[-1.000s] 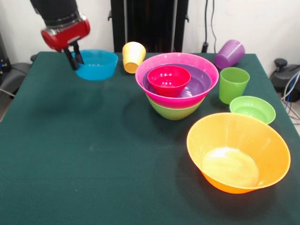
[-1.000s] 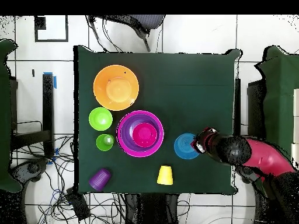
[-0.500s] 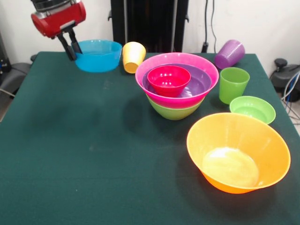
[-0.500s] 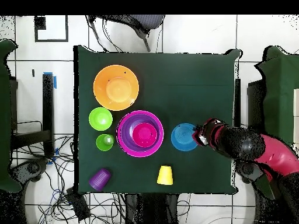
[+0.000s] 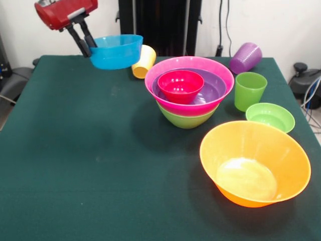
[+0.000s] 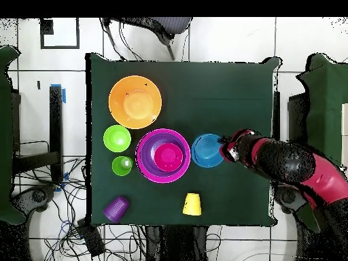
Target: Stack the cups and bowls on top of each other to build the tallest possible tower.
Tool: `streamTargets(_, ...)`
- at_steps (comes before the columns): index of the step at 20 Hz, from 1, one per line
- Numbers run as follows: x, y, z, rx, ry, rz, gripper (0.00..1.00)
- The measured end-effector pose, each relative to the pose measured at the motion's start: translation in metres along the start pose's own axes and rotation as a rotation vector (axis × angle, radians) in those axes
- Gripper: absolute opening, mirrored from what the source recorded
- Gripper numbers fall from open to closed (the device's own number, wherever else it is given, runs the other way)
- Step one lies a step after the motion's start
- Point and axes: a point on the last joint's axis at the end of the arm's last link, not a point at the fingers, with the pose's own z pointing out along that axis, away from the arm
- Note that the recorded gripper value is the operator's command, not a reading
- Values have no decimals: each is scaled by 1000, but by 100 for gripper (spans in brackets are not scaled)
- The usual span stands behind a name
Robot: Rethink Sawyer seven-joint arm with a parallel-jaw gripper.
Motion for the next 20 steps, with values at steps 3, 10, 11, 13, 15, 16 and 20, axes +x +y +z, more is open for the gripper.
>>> streamTargets(3,-6,3,2,5,-11,-10,0)
streamTargets(10,-24,8,12,38,-35,-37,0)
streamTargets(11,-28,10,16,42,-38,-41,0)
streamTargets(13,-34,14,24,50,-43,-51,0)
streamTargets(15,-43,20,32,62,-46,-64,0)
streamTargets(16,-47,22,35,67,-48,-71,0)
streamTargets(20,-63,34,47,80,-47,-103,0)
